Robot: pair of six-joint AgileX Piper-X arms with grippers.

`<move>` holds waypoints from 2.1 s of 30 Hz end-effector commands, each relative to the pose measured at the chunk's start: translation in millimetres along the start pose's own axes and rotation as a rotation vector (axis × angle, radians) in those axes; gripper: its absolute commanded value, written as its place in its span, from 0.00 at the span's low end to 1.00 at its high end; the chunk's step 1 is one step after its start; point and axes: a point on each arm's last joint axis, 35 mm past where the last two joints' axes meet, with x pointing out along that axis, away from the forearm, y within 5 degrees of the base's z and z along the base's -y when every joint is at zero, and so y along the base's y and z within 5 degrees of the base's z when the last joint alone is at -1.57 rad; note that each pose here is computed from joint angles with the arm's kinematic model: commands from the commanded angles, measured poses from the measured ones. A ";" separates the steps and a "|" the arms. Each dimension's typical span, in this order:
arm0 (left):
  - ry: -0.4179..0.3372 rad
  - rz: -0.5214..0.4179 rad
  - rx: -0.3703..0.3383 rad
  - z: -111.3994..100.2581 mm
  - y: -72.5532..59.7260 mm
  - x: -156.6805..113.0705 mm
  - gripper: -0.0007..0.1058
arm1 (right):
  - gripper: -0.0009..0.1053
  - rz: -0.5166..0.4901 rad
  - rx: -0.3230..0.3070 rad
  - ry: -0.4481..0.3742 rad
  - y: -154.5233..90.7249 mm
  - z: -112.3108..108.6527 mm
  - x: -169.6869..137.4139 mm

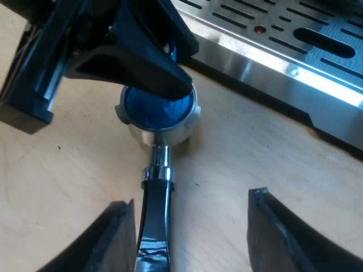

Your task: Grind coffee beans and then tamp

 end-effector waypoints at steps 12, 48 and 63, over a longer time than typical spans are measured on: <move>-0.038 -0.002 0.000 11.3 -3.2 -13.1 0.01 | 0.45 -0.003 -0.001 -0.009 -1.4 2.1 -0.5; -0.107 0.087 0.015 31.7 -9.5 -88.7 0.01 | 0.45 0.040 0.035 -0.119 0.6 16.0 -1.4; -0.140 0.202 -0.136 21.7 32.5 -121.7 0.01 | 0.45 0.041 0.010 -0.127 0.7 16.8 -1.5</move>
